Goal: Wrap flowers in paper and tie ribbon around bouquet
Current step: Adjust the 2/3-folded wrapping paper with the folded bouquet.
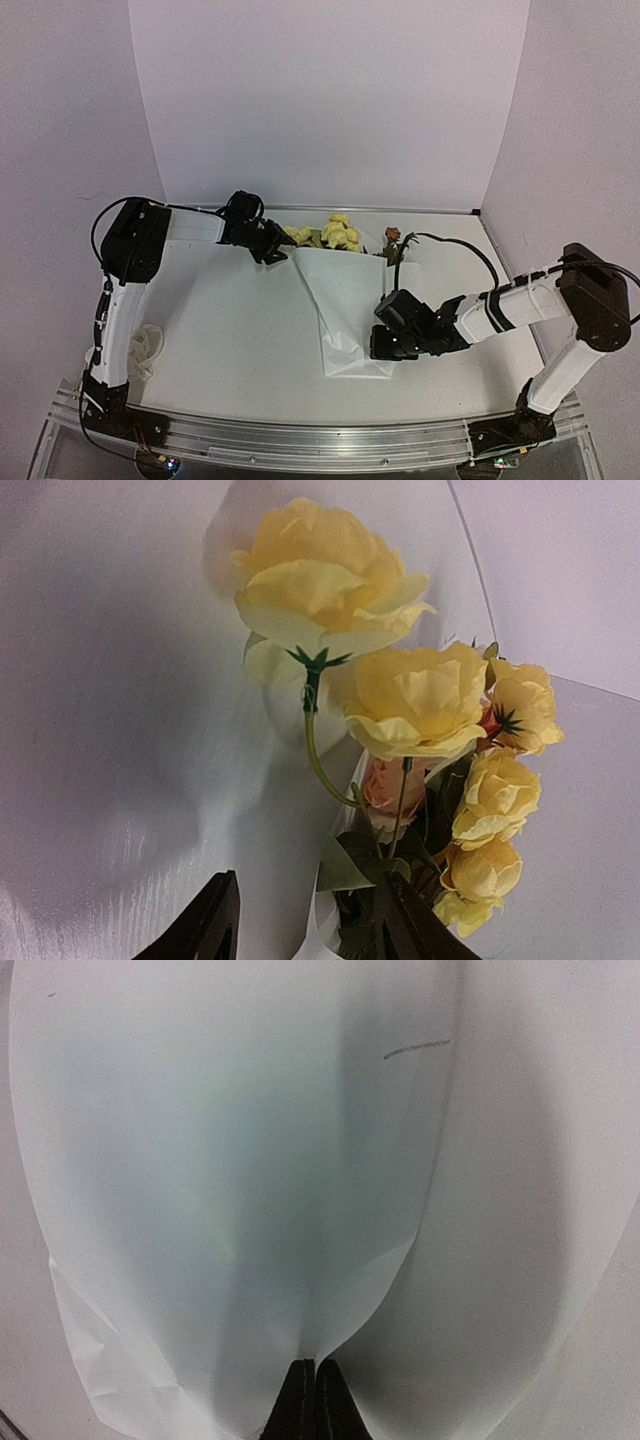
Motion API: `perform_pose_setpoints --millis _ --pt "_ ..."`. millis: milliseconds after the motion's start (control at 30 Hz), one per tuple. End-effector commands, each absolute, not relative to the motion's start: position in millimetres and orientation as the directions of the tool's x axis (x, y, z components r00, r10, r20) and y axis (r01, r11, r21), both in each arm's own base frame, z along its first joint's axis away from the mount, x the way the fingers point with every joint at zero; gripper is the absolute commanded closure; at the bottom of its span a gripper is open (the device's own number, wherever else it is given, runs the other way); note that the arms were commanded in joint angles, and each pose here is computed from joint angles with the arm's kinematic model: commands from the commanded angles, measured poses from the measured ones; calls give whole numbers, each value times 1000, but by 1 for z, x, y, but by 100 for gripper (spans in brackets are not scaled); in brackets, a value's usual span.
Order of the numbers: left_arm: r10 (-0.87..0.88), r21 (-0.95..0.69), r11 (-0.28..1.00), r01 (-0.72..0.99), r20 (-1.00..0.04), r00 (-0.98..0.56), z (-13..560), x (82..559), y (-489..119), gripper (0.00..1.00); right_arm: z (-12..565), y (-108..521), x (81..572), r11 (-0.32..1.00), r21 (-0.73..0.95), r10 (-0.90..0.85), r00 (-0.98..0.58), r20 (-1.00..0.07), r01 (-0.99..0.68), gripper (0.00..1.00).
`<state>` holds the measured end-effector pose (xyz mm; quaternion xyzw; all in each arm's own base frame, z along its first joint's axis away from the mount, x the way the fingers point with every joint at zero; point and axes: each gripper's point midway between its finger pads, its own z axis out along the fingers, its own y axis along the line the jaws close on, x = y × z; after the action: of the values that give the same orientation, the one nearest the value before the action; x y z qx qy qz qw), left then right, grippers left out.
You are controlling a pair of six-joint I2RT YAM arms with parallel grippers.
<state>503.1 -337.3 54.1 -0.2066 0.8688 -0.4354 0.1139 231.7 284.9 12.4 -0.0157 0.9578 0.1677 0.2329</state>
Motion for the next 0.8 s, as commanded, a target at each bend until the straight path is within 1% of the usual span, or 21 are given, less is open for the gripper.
perform_pose_setpoints --millis 0,133,200,333,400,467,533,567,767 --pt "-410 -798 551 -243 -6 -912 58 493 -351 55 17 292 235 945 302 27 -885 -465 -129 100" --pt "-374 -805 550 -224 3 -928 59 486 -364 55 18 292 237 945 299 25 -882 -471 -132 100" --pt "-362 -809 546 -219 8 -932 59 484 -368 59 19 293 237 945 299 25 -880 -474 -134 100" --pt "-354 -807 549 -217 11 -935 61 482 -368 77 21 294 238 944 298 21 -878 -478 -140 100" --pt "-350 -797 568 -206 -8 -937 63 479 -362 86 23 294 238 944 295 12 -876 -482 -149 100" --pt "-349 -776 597 -201 -26 -937 63 477 -354 93 25 294 236 943 286 -10 -875 -484 -168 100" --pt "-333 -751 634 -185 -49 -942 64 474 -345 98 26 296 233 940 278 -41 -874 -485 -198 100" --pt "-323 -737 653 -175 -62 -944 64 472 -341 100 27 299 230 936 272 -66 -871 -487 -224 100" --pt "-221 -602 793 -90 -147 -964 64 459 -315 100 35 326 212 900 225 -221 -836 -503 -374 100"
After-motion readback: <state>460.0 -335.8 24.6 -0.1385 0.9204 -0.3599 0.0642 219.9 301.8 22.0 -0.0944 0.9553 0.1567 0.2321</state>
